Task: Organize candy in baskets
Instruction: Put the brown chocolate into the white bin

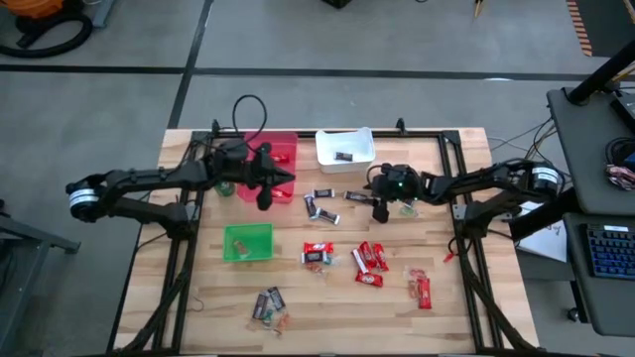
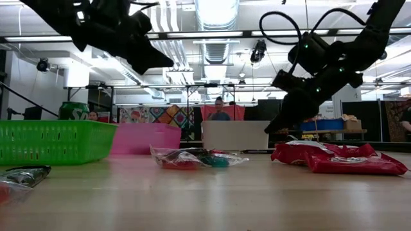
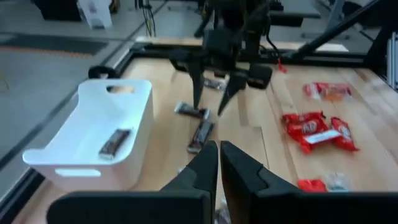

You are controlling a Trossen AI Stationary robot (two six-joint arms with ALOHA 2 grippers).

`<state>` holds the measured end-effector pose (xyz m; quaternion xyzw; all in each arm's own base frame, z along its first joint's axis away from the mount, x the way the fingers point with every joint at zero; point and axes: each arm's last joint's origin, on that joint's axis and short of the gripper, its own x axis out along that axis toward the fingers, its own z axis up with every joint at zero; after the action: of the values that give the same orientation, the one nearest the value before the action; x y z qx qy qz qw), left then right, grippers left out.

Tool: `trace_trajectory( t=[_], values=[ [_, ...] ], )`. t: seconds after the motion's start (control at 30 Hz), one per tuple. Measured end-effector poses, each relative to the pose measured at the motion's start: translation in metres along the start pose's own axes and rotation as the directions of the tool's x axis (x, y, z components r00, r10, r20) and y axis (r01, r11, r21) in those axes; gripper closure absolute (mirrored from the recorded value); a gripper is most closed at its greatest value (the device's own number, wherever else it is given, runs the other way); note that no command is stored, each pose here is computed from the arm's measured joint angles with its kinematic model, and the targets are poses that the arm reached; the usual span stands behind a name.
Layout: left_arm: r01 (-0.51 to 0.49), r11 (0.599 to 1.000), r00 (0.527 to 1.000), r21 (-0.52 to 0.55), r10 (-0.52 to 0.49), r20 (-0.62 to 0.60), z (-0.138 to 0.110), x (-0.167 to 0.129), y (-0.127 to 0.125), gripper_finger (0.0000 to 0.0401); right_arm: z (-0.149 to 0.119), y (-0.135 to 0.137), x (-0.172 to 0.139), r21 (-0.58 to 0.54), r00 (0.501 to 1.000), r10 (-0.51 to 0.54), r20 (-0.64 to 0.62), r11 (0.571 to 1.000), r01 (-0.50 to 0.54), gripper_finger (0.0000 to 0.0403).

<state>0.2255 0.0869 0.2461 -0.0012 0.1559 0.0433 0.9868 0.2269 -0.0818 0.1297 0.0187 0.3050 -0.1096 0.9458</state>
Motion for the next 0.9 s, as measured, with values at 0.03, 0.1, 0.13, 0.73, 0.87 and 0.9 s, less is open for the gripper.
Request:
trace_trajectory(
  t=[0.03,0.1,0.13,0.73,0.87,0.9],
  values=[
    [0.000,1.000,1.000,-0.003,0.000,0.006,-0.001,0.002,0.000,0.0398,-0.001,0.000,0.002,-0.001,1.000,0.001,-0.003,1.000,-0.001,0.0191],
    [-0.001,1.000,1.000,-0.014,0.001,0.013,-0.003,0.005,0.001,0.0398,-0.004,0.000,0.008,-0.005,1.000,-0.010,0.003,1.000,0.010,0.0184],
    [-0.001,1.000,1.000,-0.020,0.001,0.014,-0.004,0.007,0.001,0.0398,-0.004,-0.001,0.011,-0.011,1.000,-0.014,0.010,1.000,0.014,0.0182],
    [0.021,0.991,1.000,-0.135,-0.022,-0.010,-0.004,0.027,0.002,0.0398,-0.027,-0.001,0.044,0.031,0.997,-0.004,-0.075,1.000,0.006,0.0214],
    [0.069,0.987,0.998,-0.146,-0.069,0.005,-0.003,0.033,-0.011,0.0398,-0.030,-0.001,0.046,0.022,0.996,-0.005,-0.088,1.000,0.007,0.0269],
    [0.084,0.986,0.996,-0.143,-0.083,0.008,-0.002,0.034,-0.015,0.0398,-0.030,-0.001,0.046,0.022,0.996,-0.006,-0.088,1.000,0.008,0.0284]
  ],
)
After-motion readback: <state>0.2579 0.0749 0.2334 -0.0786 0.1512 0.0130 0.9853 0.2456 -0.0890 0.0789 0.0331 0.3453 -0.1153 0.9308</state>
